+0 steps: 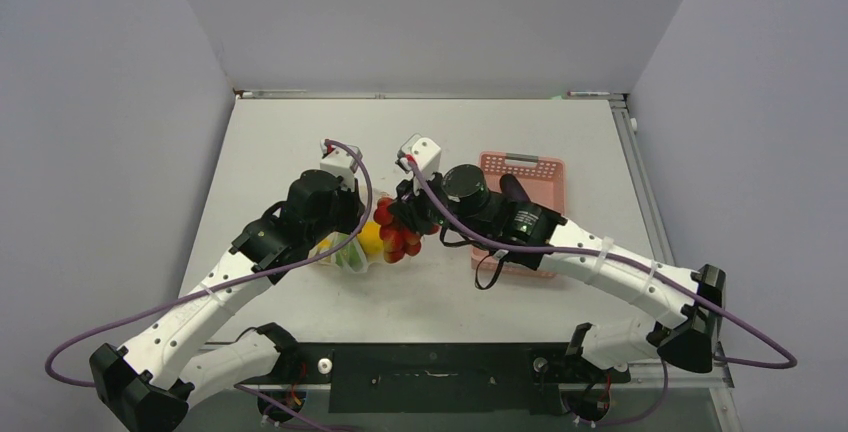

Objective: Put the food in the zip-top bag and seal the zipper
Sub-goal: Place the fake fruit in the zipper food storage bag.

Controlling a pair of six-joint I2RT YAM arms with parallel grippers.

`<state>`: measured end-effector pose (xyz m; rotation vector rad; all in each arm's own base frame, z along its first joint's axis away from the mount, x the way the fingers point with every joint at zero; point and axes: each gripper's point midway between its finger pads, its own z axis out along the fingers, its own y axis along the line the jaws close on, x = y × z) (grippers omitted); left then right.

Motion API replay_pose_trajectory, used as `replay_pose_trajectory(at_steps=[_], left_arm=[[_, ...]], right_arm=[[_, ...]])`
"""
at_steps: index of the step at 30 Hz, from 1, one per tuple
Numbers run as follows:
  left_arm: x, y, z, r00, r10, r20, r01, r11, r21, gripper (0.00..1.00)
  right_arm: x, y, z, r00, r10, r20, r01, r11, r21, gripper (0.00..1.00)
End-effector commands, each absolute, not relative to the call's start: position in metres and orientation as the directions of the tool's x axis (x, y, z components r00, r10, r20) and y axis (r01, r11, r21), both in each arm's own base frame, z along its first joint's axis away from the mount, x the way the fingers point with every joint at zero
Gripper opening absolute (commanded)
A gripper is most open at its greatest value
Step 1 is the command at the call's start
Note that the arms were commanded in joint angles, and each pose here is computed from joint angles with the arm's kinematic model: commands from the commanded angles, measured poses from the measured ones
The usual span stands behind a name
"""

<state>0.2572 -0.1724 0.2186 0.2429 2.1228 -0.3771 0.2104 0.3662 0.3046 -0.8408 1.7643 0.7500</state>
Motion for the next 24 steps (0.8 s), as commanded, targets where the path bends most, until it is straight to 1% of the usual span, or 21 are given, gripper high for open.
replay_pose_trajectory(at_steps=[1,15,24], left_arm=[[0.262,-0.177,0.24,-0.491,-0.022,-0.871,0.33,0.92,-0.209,0.0],[0.26,-0.181,0.241,-0.493,-0.02,-0.87,0.351,0.91,-0.22,0.0],[0.259,-0.184,0.24,-0.497,-0.016,-0.868,0.365,0.903,-0.226,0.0]], right_arm=[[0.215,0.383,0.319,-0.213,-0.119,-0.97,-0.818,0.564,0.111,0.05],[0.225,0.401,0.286,-0.187,-0.128,-0.974,-0.826,0.558,0.085,0.05],[0.231,0.399,0.265,-0.172,-0.109,-0.979,-0.796,0.6,0.073,0.05]])
